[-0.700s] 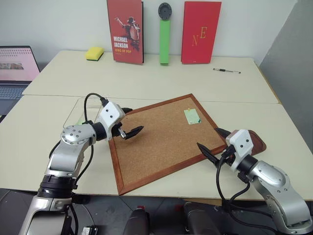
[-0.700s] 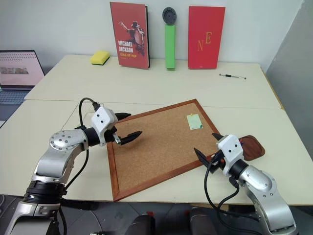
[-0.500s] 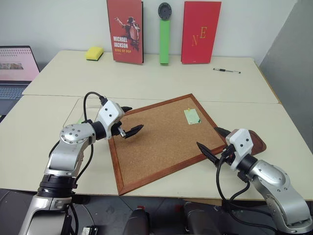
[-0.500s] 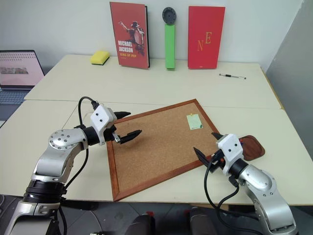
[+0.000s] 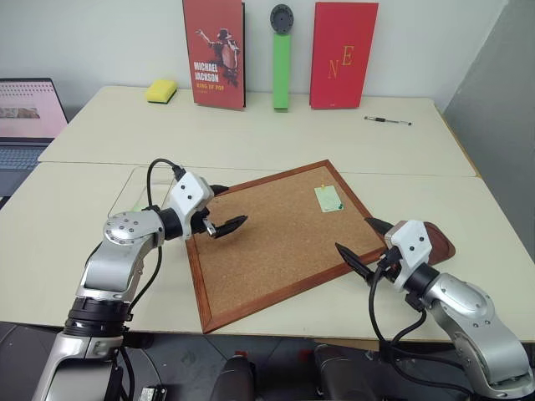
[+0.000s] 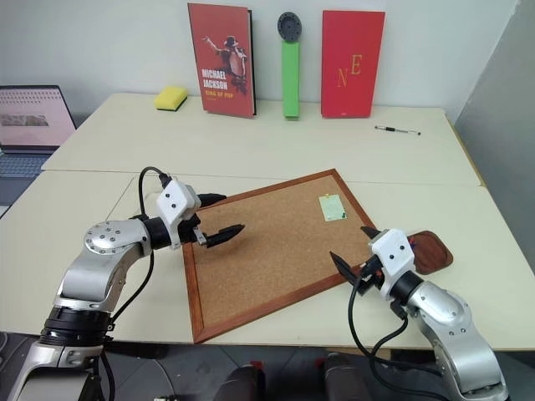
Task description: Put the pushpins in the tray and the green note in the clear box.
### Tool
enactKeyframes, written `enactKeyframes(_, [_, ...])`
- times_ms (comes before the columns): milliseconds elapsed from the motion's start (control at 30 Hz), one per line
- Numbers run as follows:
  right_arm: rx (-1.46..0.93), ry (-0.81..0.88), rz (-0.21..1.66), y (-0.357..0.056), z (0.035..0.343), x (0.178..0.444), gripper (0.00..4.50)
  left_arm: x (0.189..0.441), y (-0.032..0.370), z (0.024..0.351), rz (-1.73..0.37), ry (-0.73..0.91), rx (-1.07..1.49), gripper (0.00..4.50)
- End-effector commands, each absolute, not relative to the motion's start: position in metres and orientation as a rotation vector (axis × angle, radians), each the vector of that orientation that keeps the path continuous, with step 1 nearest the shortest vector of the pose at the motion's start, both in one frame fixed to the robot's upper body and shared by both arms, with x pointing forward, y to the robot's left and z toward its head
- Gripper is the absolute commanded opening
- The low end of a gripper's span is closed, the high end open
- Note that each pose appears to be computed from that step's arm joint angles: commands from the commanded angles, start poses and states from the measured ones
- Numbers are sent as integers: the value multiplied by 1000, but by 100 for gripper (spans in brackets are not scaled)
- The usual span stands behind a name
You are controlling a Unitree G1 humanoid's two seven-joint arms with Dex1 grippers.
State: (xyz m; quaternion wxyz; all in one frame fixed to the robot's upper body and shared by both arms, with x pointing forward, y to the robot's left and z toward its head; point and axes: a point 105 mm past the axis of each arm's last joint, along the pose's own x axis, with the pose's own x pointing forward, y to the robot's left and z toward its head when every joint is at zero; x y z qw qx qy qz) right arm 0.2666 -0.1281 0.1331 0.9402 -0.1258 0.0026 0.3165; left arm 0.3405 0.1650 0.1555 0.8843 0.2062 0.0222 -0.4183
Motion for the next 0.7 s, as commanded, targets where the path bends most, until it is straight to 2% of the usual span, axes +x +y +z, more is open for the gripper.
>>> enactKeyframes(33, [-273,-33,667,-124,144,266,450,337,153,169,-918,-10,441,446])
enactKeyframes(200, [-282,-26,677,-126,144,266,450,335,147,164,-963,2,459,446])
enactKeyframes(500, [-311,-7,691,-126,144,271,450,335,134,153,-1034,21,457,289])
enactKeyframes(700, [-290,-9,687,-122,148,285,450,347,121,144,-1061,30,446,171])
